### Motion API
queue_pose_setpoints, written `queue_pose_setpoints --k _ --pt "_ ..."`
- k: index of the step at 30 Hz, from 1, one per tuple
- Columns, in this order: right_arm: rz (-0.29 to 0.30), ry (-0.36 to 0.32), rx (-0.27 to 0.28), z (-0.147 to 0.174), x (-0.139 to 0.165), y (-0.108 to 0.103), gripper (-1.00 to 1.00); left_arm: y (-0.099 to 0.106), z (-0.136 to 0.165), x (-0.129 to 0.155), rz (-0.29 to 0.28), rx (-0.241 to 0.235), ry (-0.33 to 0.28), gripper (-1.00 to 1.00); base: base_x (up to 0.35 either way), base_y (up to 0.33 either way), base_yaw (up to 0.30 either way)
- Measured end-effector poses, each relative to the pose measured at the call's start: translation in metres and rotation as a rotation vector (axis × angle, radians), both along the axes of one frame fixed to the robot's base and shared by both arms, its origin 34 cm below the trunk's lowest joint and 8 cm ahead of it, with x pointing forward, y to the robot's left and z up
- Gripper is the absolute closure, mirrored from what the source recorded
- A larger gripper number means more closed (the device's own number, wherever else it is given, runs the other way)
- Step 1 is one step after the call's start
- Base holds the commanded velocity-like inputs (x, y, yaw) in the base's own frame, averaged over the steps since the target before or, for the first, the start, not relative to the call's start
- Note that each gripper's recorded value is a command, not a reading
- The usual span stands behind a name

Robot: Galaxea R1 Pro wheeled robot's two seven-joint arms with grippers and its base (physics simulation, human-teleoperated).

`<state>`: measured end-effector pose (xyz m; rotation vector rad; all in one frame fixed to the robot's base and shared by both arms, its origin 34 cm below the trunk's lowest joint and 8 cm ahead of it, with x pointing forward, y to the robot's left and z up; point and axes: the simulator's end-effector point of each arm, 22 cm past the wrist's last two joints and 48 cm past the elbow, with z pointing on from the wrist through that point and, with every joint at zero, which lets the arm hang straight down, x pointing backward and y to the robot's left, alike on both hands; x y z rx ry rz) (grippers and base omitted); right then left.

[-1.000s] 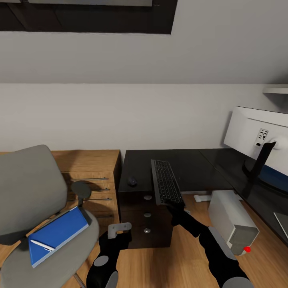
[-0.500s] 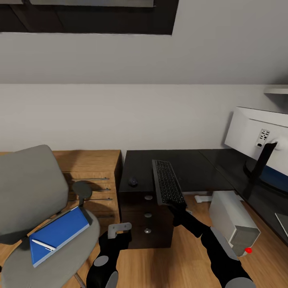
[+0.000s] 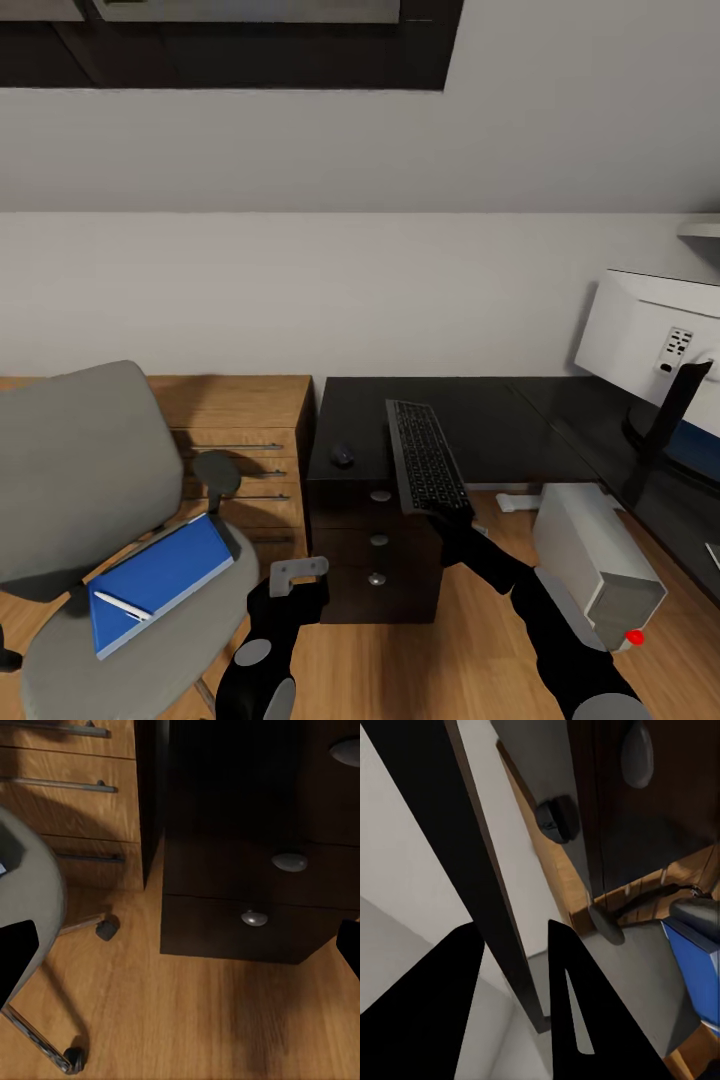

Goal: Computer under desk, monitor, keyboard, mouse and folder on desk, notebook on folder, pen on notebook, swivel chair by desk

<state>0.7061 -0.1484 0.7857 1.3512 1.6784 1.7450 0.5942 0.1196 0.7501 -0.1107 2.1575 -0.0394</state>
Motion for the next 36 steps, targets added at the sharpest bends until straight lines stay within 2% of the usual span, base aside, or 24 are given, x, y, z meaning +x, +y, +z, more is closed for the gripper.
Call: queue_pose_setpoints --k 11,27,36 --pt "0.005 0.000 -0.011 -0.0014 -0.0008 -0.0046 1.00 0.0000 -0.0007 -0.0002 0.000 0.001 0.001 -1.00 0.008 0.000 0.000" --pt "0.003 0.002 -0.008 -0.0025 -0.0012 -0.0046 1.00 -0.0004 -0.0011 -0.0005 -0.002 0.002 0.002 -1.00 0.100 0.000 0.000" --pt "0.002 -0.002 -0.004 -0.0011 -0.0008 -0.0043 1.00 -0.0006 -0.0010 -0.0006 -0.003 0.002 0.002 -1.00 0.206 0.000 0.000"
